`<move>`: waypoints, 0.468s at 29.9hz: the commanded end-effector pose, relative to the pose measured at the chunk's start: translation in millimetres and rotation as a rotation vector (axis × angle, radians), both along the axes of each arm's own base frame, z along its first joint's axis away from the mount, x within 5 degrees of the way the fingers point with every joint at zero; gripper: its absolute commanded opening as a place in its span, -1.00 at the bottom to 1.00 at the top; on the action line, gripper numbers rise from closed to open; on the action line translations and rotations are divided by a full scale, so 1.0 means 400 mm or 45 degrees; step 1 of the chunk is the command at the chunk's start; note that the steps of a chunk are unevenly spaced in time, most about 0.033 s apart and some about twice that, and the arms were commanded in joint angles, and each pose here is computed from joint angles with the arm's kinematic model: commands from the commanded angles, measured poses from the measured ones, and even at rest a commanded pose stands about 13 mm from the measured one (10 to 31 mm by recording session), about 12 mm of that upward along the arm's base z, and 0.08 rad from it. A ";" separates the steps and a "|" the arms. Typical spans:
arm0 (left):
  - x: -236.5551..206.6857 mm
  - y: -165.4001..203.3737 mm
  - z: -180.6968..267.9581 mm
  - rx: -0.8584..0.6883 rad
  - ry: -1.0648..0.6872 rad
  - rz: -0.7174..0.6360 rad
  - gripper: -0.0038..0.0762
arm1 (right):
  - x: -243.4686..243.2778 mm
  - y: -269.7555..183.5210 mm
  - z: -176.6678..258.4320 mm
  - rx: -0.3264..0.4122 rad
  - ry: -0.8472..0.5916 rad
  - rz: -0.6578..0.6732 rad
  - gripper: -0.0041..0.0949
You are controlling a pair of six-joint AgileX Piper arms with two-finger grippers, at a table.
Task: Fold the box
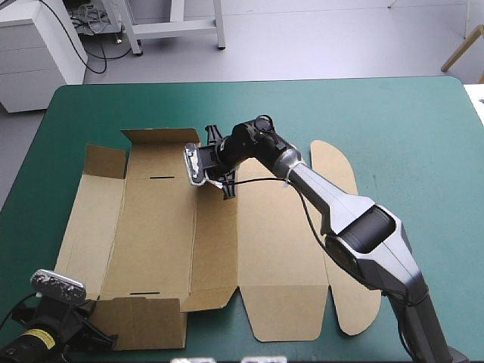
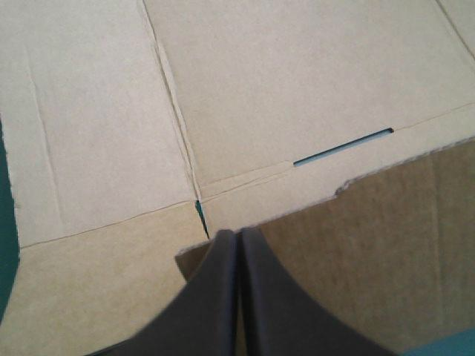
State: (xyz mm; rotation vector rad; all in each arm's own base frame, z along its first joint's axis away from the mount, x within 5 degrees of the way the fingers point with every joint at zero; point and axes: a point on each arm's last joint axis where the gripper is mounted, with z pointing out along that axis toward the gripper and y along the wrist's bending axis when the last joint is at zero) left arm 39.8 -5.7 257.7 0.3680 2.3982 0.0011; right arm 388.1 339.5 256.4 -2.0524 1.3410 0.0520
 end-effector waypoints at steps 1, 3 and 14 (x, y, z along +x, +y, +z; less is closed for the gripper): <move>0.011 -0.003 0.023 -0.024 -0.079 0.002 -0.93 | -0.019 0.000 0.116 0.158 -0.107 0.035 -0.96; 0.011 -0.003 0.023 -0.024 -0.079 0.002 -0.93 | -0.022 0.002 0.116 0.155 -0.103 0.039 -0.96; 0.011 -0.003 0.023 -0.024 -0.079 0.002 -0.93 | -0.028 0.008 0.116 0.172 -0.075 0.044 -0.96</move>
